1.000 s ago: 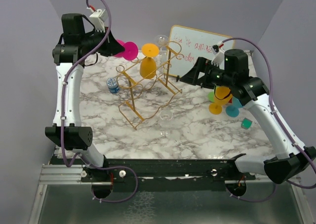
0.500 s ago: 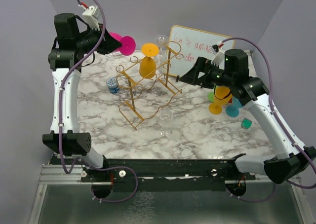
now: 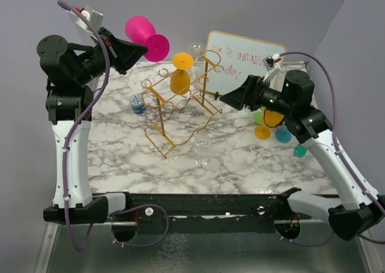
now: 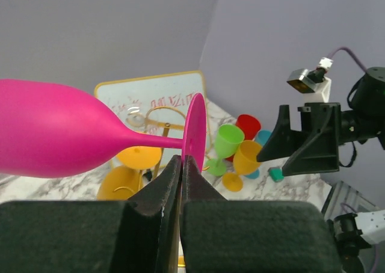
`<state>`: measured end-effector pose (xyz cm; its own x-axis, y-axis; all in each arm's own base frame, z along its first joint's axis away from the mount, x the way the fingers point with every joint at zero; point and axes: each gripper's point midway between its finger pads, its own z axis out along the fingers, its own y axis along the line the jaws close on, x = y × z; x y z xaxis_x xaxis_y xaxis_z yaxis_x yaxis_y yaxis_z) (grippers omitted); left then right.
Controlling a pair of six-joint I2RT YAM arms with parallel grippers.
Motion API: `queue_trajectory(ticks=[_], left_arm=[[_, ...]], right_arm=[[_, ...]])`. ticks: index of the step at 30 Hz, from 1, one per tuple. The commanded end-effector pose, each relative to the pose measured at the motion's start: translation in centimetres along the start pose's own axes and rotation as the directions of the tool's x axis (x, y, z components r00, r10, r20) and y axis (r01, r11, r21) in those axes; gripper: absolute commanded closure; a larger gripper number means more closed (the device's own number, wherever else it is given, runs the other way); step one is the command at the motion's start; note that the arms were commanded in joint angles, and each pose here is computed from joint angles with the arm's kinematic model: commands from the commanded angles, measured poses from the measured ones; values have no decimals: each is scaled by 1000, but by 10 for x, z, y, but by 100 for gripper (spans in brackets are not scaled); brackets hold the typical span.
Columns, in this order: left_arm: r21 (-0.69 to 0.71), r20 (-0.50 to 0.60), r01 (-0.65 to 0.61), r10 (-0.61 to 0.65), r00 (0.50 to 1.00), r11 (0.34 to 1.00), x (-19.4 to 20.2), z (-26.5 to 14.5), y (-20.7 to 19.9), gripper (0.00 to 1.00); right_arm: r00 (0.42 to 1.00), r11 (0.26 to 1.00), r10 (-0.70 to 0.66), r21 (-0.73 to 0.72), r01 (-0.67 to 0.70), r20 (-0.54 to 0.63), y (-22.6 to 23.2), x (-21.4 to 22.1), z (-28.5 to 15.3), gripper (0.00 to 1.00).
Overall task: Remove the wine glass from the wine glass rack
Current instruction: Place the wine glass at the center of the board.
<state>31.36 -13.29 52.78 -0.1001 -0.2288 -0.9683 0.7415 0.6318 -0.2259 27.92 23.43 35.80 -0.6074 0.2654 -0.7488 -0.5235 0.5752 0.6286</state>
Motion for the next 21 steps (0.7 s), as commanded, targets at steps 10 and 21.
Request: queue_trajectory(ticks=[10, 21], left_arm=[[371, -17, 58, -56, 998, 927, 26, 20, -118, 100], [465, 0, 63, -70, 998, 883, 20, 16, -168, 100]], right_arm=[[972, 976, -64, 219, 14, 224, -18, -47, -35, 0], [957, 986, 164, -17, -165, 240, -59, -91, -74, 1]])
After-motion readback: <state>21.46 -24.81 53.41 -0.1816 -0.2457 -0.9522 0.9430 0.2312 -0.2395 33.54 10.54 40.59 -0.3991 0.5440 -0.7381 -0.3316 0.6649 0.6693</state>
